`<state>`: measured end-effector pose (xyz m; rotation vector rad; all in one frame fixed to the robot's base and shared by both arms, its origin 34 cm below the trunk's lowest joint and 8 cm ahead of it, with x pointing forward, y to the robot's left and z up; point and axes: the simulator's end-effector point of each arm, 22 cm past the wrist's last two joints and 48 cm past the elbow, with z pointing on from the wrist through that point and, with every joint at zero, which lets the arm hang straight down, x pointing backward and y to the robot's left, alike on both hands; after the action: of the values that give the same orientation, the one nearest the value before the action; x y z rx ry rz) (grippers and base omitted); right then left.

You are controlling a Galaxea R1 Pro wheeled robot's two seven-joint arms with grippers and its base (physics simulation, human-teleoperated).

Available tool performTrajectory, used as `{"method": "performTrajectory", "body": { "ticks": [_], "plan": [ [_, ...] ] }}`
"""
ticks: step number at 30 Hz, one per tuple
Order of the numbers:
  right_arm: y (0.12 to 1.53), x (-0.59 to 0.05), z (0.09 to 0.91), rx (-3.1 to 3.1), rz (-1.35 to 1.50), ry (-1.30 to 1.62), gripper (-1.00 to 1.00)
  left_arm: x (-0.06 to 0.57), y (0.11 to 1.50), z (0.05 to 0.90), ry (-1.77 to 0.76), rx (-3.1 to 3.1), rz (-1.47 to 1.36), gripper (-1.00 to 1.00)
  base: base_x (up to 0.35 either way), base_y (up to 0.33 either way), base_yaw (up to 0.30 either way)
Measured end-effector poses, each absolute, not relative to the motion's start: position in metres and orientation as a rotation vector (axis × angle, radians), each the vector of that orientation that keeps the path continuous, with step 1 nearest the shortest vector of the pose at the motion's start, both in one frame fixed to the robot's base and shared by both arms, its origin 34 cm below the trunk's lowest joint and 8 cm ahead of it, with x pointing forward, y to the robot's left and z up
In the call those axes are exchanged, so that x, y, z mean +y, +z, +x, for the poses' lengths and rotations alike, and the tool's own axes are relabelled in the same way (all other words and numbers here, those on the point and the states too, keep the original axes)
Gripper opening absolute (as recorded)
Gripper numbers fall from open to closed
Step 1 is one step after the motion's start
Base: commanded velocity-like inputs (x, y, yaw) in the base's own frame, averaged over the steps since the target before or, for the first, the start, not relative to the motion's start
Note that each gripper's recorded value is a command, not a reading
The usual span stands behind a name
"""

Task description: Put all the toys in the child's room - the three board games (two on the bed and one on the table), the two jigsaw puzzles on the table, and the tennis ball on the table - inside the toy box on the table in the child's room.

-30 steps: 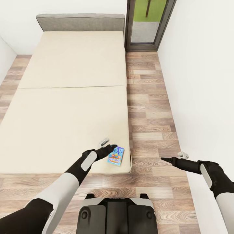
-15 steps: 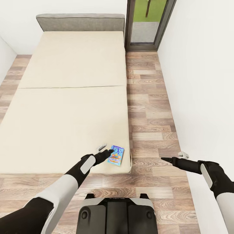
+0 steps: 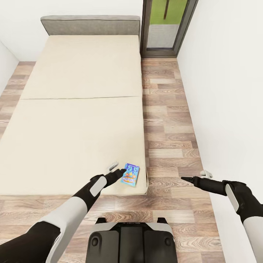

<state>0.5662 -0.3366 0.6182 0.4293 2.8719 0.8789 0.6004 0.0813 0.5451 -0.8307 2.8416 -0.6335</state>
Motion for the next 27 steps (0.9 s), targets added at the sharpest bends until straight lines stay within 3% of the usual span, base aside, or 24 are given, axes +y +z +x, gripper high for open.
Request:
{"method": "performTrajectory", "body": {
  "ticks": [27],
  "plan": [
    [0.617, -0.337, 0.565, 2.876, 0.43, 0.877, 1.0, 0.098, 0.54, 0.601, -0.598, 2.834, -0.846, 1.0, 0.0, 0.0, 0.0]
  ]
}}
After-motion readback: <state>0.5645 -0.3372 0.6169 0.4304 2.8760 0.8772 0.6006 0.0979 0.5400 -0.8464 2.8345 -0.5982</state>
